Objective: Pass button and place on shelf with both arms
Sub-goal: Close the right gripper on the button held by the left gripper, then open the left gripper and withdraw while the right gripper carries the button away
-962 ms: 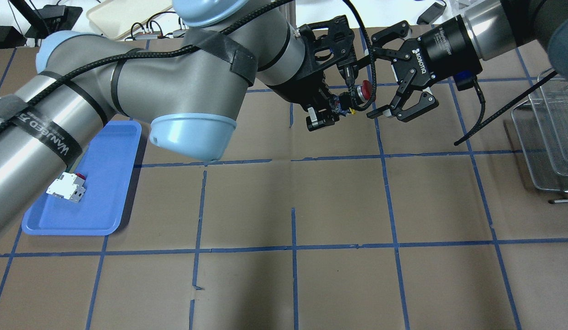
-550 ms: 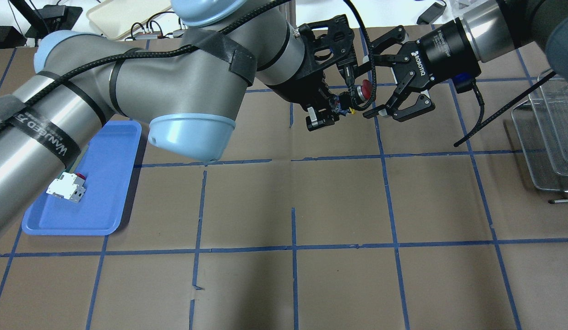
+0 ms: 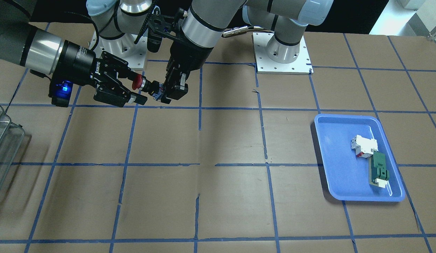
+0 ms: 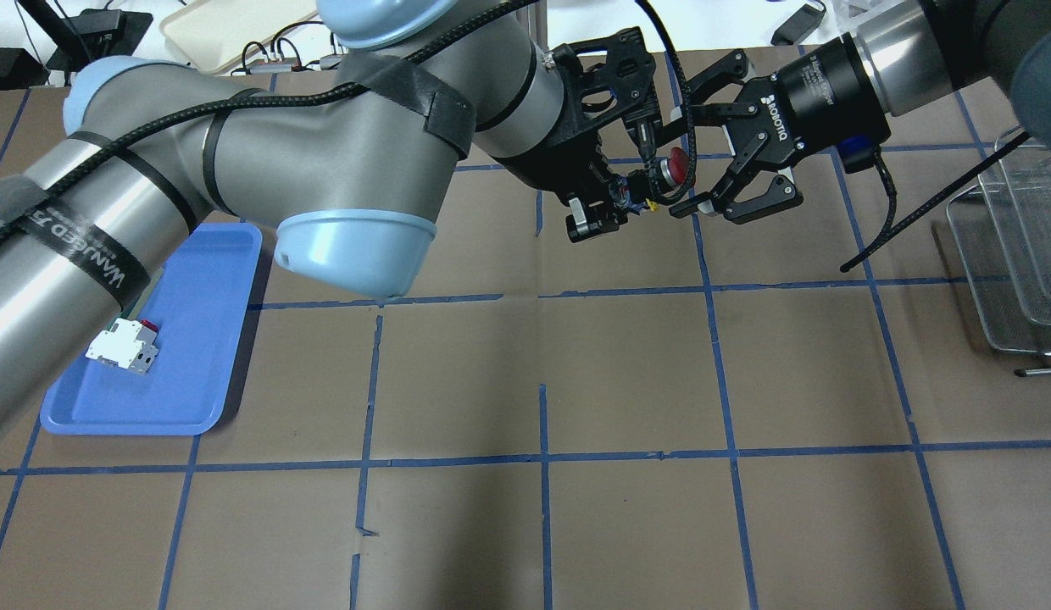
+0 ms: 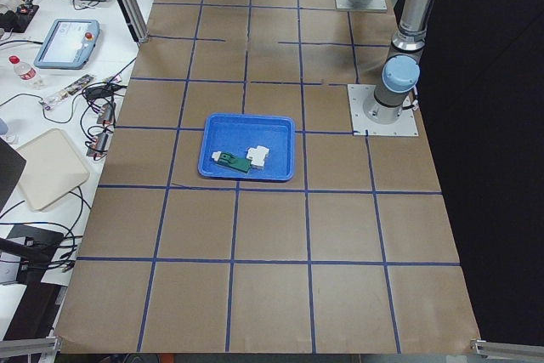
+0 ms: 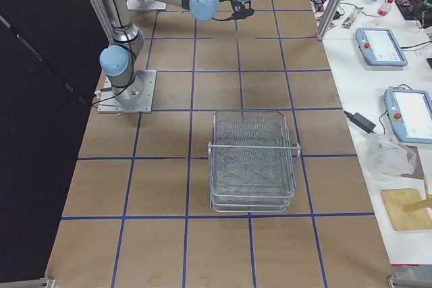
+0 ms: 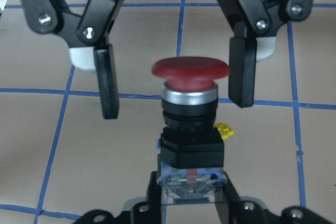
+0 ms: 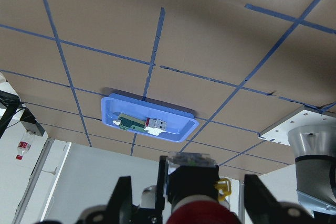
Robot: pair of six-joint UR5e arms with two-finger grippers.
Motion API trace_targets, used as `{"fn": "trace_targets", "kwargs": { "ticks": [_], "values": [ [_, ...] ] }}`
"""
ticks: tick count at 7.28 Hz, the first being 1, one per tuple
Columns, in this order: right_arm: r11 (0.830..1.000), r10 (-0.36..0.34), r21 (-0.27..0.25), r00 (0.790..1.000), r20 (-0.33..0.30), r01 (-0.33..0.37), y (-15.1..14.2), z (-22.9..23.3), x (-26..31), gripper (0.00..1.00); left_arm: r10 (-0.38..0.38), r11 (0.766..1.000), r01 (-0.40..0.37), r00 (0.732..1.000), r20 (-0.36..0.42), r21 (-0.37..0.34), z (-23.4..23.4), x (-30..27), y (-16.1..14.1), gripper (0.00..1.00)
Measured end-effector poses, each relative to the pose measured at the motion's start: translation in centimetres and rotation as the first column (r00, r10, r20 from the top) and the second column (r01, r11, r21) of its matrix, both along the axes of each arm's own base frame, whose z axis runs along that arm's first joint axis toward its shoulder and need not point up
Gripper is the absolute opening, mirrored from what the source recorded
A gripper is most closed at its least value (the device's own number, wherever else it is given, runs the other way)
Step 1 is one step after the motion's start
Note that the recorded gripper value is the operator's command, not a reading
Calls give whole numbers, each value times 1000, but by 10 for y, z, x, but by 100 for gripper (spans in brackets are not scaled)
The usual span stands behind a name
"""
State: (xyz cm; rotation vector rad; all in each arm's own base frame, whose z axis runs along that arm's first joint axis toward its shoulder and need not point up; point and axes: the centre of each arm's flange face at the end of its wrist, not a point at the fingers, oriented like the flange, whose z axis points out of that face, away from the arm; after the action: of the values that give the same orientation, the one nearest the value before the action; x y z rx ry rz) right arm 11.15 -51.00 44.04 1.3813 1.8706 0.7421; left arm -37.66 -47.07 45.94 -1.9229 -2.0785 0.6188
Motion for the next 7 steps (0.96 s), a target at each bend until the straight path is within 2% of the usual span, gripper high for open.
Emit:
{"fn": "trace_targets", "kwargs": {
  "ticks": [3,4,5,6,7],
  "values": [
    [1000,1,25,1000,8,-1,3,-1,0,15,1,1000,-1,1000,2,4,-3,0,-1,0],
    [1000,1,28,1000,9,-1,3,-2,0,8,1,1000,-1,1000,3,6,-4,-1,-2,0],
    [1000,1,29,1000,10,-1,3,-2,0,7,1,1000,-1,1000,4,7,-5,-1,-2,0],
    [1000,1,28,1000,10,-1,3,-1,-1,7,2,1000,-2,1000,4,8,-5,-1,-3,20],
    [1000,1,28,1000,10,-2,3,-1,-1,7,3,1000,-4,1000,3,8,-5,-1,-2,99]
  ]
}}
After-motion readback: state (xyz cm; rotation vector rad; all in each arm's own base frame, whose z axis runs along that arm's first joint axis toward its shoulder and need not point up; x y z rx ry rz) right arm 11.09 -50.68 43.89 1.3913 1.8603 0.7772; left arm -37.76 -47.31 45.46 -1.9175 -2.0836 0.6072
